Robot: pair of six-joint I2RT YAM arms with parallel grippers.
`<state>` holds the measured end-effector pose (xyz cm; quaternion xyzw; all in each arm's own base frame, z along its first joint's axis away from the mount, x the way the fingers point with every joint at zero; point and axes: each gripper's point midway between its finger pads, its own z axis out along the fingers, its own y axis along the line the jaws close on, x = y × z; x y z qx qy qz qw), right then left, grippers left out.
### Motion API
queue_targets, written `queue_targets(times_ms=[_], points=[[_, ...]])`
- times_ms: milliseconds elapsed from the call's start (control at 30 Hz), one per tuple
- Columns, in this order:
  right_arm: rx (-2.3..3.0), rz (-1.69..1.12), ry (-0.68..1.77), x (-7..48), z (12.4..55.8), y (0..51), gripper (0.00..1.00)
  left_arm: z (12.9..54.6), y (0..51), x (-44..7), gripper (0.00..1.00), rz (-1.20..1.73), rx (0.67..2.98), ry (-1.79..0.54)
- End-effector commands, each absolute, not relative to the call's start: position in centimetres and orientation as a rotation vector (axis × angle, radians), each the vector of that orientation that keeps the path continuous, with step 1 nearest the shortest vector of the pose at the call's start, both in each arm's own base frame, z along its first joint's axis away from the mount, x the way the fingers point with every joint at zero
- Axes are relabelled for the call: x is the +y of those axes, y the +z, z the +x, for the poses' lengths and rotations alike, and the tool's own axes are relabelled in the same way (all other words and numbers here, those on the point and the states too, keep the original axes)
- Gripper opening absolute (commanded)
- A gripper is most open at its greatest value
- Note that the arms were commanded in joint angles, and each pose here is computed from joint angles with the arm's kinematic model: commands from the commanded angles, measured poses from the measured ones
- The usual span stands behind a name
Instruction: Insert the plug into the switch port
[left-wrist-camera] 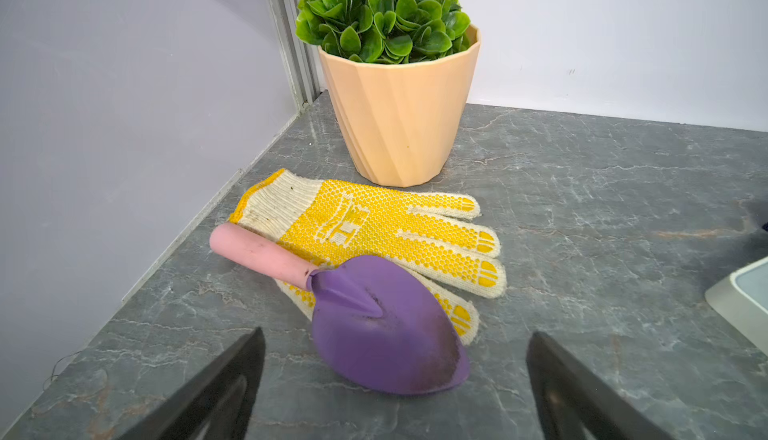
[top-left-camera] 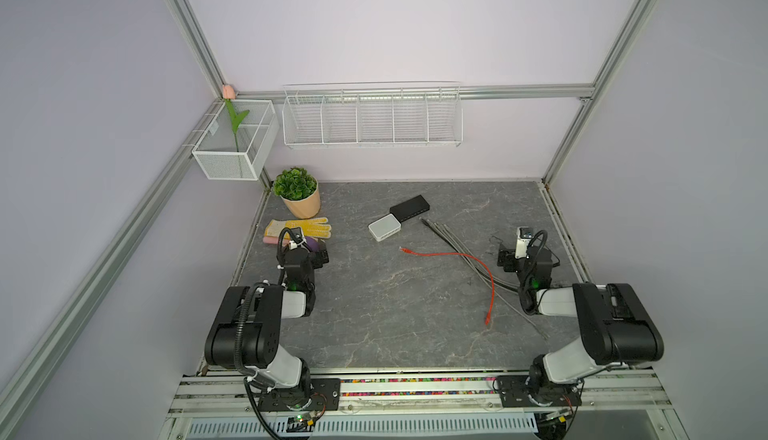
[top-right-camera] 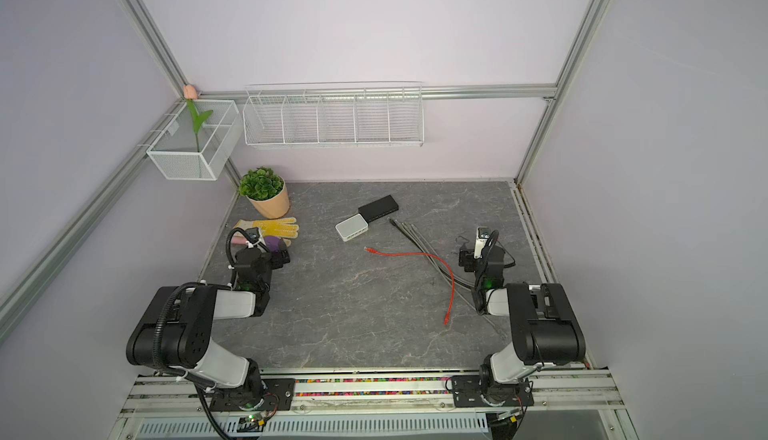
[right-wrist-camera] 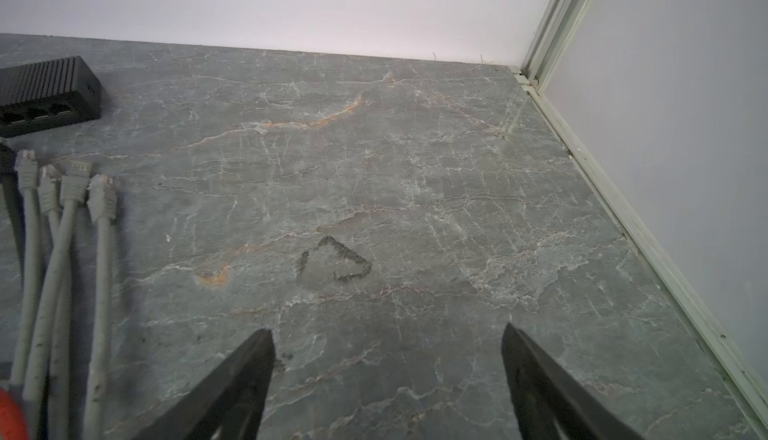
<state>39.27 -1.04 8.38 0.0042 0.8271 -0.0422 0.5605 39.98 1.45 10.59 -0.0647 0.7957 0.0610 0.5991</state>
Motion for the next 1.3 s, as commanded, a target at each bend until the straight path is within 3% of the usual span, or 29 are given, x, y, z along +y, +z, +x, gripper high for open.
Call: queue_targets(times_ms=[0, 1267], points=[[1.922, 0.020, -0.095, -1.05, 39.49, 9.29, 0.89, 40.33, 11.53, 1.57, 0.99, -0.158, 1.820, 0.136], [1.902, 0.008, -0.100, -0.83, 39.58, 10.14, 0.89, 40.06, 11.72, 2.03, 0.99, -0.180, 1.801, 0.160]])
